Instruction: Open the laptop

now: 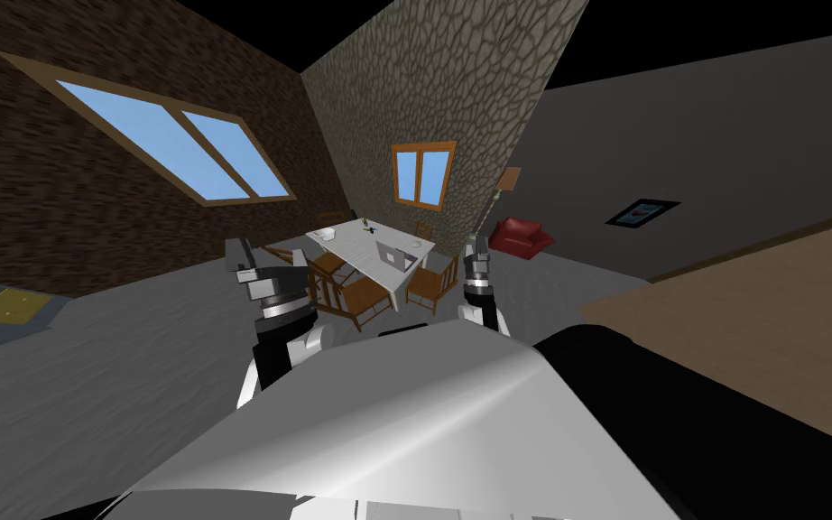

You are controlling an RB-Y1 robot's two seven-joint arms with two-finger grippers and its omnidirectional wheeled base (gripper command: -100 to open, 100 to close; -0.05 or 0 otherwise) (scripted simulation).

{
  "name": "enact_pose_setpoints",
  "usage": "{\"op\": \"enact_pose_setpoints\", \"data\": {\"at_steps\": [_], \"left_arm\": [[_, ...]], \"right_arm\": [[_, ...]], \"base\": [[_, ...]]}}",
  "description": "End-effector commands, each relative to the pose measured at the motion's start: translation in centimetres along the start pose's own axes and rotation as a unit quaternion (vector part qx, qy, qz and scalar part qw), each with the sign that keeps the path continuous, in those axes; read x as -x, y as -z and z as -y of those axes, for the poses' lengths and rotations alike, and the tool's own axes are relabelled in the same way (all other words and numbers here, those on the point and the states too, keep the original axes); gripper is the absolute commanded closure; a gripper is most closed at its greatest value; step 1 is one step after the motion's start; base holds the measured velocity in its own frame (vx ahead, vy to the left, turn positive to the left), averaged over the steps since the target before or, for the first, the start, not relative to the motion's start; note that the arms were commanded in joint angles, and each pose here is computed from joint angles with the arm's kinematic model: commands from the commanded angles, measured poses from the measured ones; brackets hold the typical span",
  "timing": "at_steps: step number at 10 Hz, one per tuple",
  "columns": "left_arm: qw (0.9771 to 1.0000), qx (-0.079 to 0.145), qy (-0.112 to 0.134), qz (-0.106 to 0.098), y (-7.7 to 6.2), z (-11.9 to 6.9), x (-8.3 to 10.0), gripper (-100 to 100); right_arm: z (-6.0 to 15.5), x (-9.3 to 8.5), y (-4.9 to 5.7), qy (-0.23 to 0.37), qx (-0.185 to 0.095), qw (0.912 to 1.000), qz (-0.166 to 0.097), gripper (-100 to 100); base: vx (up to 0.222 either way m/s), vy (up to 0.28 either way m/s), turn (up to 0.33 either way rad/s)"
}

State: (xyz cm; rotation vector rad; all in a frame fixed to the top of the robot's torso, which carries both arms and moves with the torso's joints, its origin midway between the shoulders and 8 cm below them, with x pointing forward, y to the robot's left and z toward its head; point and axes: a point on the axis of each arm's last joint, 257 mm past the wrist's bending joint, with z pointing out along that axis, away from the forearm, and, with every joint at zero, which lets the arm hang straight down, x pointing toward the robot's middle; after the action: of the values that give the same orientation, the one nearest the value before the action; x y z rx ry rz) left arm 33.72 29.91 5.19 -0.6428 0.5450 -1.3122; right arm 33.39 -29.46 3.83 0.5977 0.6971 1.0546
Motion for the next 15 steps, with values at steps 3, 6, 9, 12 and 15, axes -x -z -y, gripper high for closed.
{"op": "enact_pose_setpoints", "data": {"at_steps": [3, 6, 9, 12, 15], "left_arm": [[1.0000, 0.000, 0.000, 0.000, 0.0, 0.0, 0.0, 0], [1.0000, 0.000, 0.000, 0.000, 0.0, 0.0, 0.0, 0], [1.0000, 0.000, 0.000, 0.000, 0.0, 0.0, 0.0, 0], [1.0000, 0.000, 0.000, 0.000, 0.0, 0.0, 0.0, 0], [1.0000, 0.000, 0.000, 0.000, 0.0, 0.0, 0.0, 0]], "right_arm": [[0.0, 0.0, 0.0, 0.000, 0.000, 1.0000, 0.000, 0], [0.0, 0.0, 0.0, 0.000, 0.000, 1.0000, 0.000, 0], [0.0, 0.0, 0.0, 0.000, 0.000, 1.0000, 0.000, 0], [0.2, -1.5, -0.1, 0.038, 0.009, 0.9982, -0.045, -100], [0.8, -3.1, -0.2, 0.090, 0.018, 0.9921, -0.085, -100]], "base": [[0.000, 0.000, 0.000], [0.000, 0.000, 0.000], [0.000, 0.000, 0.000], [0.007, 0.006, 0.031], [0.013, 0.011, 0.059]]}}
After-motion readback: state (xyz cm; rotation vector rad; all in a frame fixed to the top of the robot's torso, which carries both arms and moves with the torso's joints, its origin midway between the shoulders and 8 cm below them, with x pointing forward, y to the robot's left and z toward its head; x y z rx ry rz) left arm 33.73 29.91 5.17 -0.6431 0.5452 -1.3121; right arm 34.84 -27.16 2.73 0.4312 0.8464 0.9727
